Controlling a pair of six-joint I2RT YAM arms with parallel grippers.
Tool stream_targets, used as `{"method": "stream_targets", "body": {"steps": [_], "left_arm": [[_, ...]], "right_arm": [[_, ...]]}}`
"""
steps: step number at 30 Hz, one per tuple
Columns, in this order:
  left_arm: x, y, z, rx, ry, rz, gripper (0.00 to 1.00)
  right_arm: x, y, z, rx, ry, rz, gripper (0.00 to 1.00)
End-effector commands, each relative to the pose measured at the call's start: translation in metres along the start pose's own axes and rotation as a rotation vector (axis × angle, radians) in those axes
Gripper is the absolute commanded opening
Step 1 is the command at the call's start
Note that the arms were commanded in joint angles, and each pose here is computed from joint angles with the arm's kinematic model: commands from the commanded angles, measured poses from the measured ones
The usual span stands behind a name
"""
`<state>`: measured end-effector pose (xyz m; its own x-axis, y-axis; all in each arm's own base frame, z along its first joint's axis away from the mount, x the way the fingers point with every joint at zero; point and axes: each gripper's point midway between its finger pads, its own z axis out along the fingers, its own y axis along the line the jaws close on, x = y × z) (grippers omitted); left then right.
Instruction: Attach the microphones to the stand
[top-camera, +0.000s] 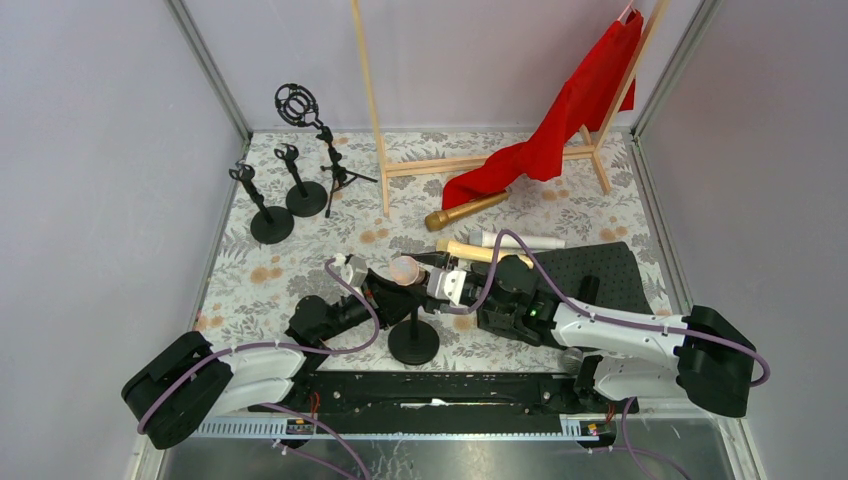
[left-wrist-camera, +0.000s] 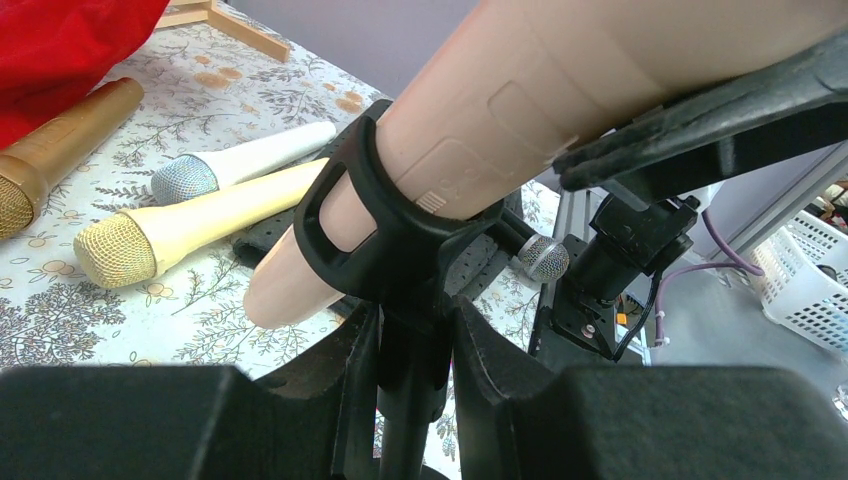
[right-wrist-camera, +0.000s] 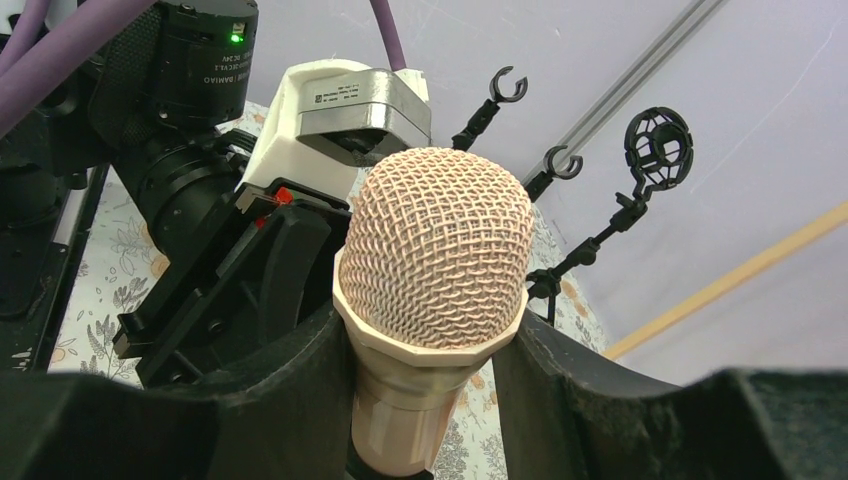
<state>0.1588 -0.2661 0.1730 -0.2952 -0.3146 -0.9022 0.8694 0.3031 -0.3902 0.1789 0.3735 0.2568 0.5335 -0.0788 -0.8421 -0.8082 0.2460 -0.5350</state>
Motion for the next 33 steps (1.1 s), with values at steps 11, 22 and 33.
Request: {"method": "stream_targets", "body": {"steps": [11, 22, 33], "left_arm": [[-0.041, -0.022, 0.001, 0.083, -0.153, 0.056, 0.0], [-0.042, -0.023, 0.0, 0.085, -0.15, 0.058, 0.0], [-0.04, -0.02, 0.002, 0.073, -0.14, 0.058, 0.0]], "right_arm": [[0.137, 0.025, -0.05, -0.054, 0.48, -0.019, 0.0], [0.156, 0.025, -0.062, -0.053, 0.547, -0.004, 0.0], [0.132, 0.011, -0.05, -0.034, 0.478, -0.006, 0.02]]}}
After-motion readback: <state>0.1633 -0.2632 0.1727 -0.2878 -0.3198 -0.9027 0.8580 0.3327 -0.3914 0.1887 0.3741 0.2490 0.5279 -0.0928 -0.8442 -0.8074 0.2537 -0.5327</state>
